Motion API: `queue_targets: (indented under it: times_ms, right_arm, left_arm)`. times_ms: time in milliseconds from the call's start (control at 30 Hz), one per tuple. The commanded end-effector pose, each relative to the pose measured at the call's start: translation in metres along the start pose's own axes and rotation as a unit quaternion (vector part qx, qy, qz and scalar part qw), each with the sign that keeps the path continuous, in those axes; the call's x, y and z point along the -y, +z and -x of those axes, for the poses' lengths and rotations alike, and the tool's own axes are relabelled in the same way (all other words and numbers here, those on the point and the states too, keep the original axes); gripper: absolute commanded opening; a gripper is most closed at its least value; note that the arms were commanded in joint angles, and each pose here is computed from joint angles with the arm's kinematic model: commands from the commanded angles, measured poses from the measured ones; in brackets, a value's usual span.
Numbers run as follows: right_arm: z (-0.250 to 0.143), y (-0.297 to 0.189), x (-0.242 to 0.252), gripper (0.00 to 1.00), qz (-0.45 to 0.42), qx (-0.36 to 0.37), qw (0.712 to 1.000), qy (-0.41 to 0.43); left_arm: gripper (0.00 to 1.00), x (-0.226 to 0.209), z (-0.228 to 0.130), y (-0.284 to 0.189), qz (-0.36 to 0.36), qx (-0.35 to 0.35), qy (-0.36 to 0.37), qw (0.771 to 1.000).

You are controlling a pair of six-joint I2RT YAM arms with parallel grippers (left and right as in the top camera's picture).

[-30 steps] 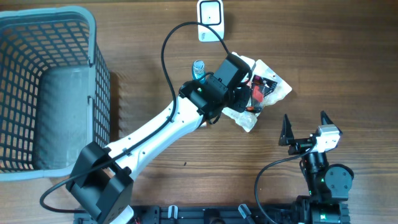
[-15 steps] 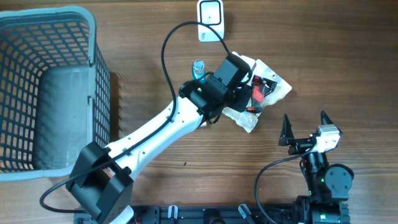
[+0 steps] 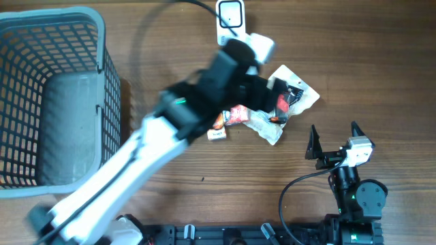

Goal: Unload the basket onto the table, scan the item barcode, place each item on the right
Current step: 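Move the left gripper back over the basket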

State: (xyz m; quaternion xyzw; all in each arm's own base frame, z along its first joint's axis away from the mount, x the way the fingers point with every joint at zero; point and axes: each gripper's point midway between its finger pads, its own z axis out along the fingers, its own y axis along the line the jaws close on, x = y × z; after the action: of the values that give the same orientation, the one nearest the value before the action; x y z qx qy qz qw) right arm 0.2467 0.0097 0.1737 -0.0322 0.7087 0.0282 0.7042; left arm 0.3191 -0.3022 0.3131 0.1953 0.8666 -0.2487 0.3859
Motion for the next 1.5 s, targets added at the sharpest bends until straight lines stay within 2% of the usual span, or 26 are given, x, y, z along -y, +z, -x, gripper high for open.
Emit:
queue_targets:
  times_ms: [0,67,133,233,267,500,633,700,767,1033,1233,1367,1467]
  right_arm:
    - [0.002,0.0,0.001,1.0,-0.003,0.004,1.0,-0.009]
    - [0.002,0.0,0.001,1.0,-0.003,0.004,1.0,-0.009]
    - [0.002,0.0,0.001,1.0,-0.003,0.004,1.0,-0.009]
    - [0.002,0.0,0.001,1.0,-0.003,0.004,1.0,-0.009]
    - [0.002,0.0,0.001,1.0,-0.003,0.004,1.0,-0.009]
    - [0.002,0.0,0.001,1.0,-0.003,0.004,1.0,-0.009]
    - [0.002,0.0,0.001,1.0,-0.003,0.004,1.0,-0.009]
    - [0.002,0.0,0.001,1.0,-0.003,0.004,1.0,-0.009]
    - [0.002,0.0,0.001,1.0,-0.003,0.004,1.0,-0.009]
    - [0.002,0.0,0.001,1.0,-0.003,0.004,1.0,-0.009]
    - [0.002,0.0,0.001,1.0,-0.003,0.004,1.0,-0.009]
    - [0.002,0.0,0.001,1.0,-0.003,0.004,1.0,-0.009]
    - [0.002,0.0,0.001,1.0,-0.003,0.004,1.0,-0.009]
  left_arm:
    - [0.86,-0.079,0.031,-0.083,0.146,0.085,-0.089,0.982]
    - [0.66,-0.112,0.022,-0.113,0.196,0.089,-0.138,0.967]
    - [0.34,-0.138,0.006,-0.137,0.232,0.078,-0.183,0.952]
    - [0.07,-0.163,-0.023,-0.157,0.276,0.04,-0.226,0.933]
    - [0.04,-0.169,-0.036,-0.161,0.29,0.019,-0.24,0.926]
    - [0.04,-0.175,-0.1,-0.163,0.332,-0.123,-0.265,0.897]
    - [0.04,-0.187,-0.119,-0.177,0.384,-0.161,-0.261,0.871]
    - [0.04,-0.195,-0.128,-0.19,0.425,-0.159,-0.285,0.844]
    - [0.04,-0.199,-0.134,-0.197,0.441,-0.162,-0.303,0.829]
    - [0.04,-0.218,-0.141,-0.214,0.468,-0.158,-0.343,0.799]
    - [0.04,-0.236,-0.149,-0.232,0.492,-0.15,-0.383,0.767]
    - [0.04,-0.246,-0.148,-0.238,0.5,-0.134,-0.4,0.756]
    - [0.04,-0.251,-0.14,-0.233,0.493,-0.113,-0.406,0.761]
